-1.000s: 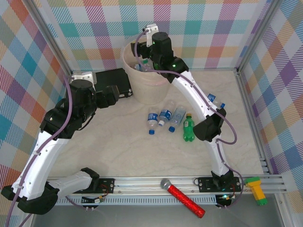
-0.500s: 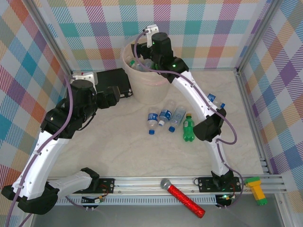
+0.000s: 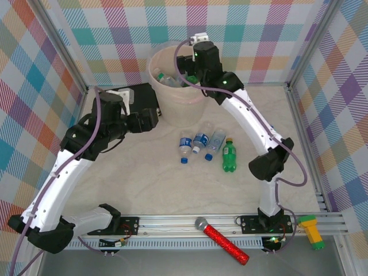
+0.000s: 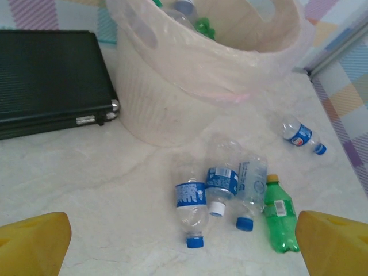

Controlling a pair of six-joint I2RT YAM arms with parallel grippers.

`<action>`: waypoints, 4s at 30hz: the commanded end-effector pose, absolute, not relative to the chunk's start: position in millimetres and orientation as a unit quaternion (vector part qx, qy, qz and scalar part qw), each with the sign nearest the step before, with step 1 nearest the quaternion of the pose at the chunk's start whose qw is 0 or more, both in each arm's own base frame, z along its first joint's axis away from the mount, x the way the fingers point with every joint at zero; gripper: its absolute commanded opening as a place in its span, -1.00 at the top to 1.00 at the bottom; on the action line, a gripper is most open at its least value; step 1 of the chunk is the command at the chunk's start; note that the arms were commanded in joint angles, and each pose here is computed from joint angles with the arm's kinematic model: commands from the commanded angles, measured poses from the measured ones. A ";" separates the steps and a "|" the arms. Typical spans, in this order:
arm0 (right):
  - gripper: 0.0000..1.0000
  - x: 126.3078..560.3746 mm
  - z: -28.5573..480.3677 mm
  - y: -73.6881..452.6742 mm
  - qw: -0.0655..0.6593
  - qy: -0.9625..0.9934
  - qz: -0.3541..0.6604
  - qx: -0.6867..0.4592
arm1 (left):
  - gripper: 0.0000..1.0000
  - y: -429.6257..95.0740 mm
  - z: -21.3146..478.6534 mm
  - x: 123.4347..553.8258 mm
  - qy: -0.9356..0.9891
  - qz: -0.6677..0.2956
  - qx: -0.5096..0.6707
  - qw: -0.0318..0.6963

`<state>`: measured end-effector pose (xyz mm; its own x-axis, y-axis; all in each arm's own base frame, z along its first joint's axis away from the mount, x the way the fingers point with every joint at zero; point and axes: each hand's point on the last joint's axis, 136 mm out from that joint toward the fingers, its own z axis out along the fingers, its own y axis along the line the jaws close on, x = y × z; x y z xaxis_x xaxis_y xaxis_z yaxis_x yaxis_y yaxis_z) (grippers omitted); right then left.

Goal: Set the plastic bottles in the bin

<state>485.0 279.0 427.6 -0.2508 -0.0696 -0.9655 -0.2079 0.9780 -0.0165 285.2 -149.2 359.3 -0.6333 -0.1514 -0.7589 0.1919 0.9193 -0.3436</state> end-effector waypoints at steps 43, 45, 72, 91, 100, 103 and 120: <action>-0.13 375.4 82.4 111.0 0.074 0.991 0.069 0.087 | -0.99 -201.9 328.9 281.3 0.901 -0.254 0.104 0.337; -0.14 376.0 73.5 111.9 0.061 0.992 0.067 0.082 | -0.99 -200.8 329.8 282.2 0.901 -0.251 0.103 0.339; 0.35 396.4 84.9 101.0 0.092 0.992 0.036 0.082 | -0.99 -197.2 332.8 292.1 0.902 -0.233 0.091 0.351; 0.33 442.5 374.8 102.6 0.475 0.879 0.028 0.034 | -0.99 -167.4 367.9 303.2 0.877 -0.194 0.036 0.439; 0.39 466.6 492.0 166.2 0.630 0.773 0.069 -0.032 | -0.99 -154.0 373.0 300.8 0.875 -0.175 0.014 0.450; 0.39 476.1 521.7 190.9 0.672 0.735 0.081 -0.050 | -0.99 -144.3 375.3 298.1 0.876 -0.158 0.004 0.456; 0.45 554.7 533.4 272.6 0.775 0.613 0.144 -0.059 | -0.99 -108.3 383.9 278.5 0.870 -0.124 -0.055 0.474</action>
<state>558.0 272.4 493.6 0.0508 0.0946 -0.9942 -0.2790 0.9572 0.0768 286.5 -118.6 373.7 -0.5684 -0.1821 -0.8024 0.0583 0.9638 -0.2600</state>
